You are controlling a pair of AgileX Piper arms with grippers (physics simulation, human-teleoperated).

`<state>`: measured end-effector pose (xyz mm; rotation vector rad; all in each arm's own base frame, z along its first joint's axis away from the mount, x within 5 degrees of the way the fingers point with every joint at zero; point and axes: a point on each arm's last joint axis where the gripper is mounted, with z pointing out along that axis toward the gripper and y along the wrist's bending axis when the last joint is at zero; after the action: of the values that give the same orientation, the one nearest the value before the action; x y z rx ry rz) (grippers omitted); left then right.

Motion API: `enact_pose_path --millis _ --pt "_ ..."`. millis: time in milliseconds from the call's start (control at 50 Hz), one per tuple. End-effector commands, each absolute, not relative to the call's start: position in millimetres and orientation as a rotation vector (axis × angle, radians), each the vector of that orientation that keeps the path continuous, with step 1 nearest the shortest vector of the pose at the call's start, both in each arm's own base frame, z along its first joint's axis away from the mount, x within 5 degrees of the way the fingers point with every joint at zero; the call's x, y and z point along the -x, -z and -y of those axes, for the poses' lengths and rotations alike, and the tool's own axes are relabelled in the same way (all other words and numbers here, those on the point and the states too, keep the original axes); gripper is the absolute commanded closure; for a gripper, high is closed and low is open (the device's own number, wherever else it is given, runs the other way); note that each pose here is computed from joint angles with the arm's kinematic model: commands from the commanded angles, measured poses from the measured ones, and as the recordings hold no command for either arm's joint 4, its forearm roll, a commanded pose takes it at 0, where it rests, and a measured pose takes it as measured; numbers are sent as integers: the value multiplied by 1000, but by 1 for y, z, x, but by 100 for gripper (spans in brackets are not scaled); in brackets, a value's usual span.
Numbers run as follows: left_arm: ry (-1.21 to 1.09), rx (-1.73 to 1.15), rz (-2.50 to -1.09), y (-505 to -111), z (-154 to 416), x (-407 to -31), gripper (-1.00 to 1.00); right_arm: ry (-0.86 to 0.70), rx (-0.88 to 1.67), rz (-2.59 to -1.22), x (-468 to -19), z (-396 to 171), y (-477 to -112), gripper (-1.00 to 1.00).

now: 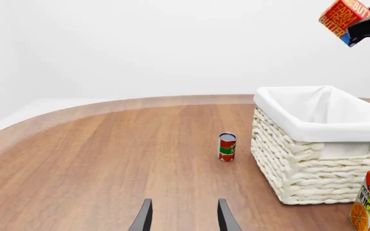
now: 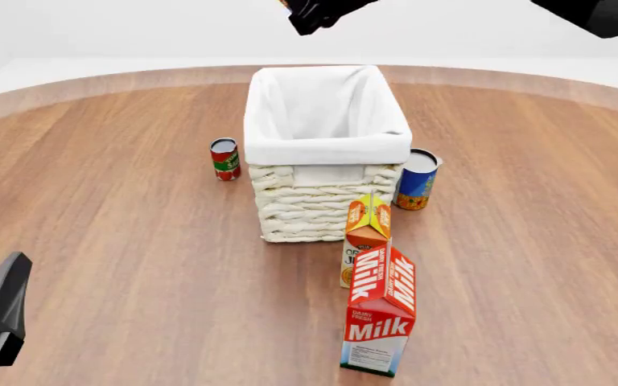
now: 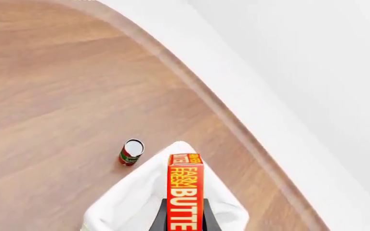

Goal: Pick up the butter and put it in the basket.

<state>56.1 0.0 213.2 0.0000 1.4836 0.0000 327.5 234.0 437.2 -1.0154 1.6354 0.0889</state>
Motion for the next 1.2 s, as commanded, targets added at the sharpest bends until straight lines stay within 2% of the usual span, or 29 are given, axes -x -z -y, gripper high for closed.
enact_pose_path --millis 20,620,1200 --pt "0 0 -1484 -213 0 -56 -100 -67 1026 -1649 -343 -239 -431 100" --pt "0 0 -1484 -213 0 -56 -100 -16 1070 -1689 -350 -228 -440 100" --pt "0 0 -1484 -213 0 -56 -100 44 1194 -1738 -361 -229 -414 100"
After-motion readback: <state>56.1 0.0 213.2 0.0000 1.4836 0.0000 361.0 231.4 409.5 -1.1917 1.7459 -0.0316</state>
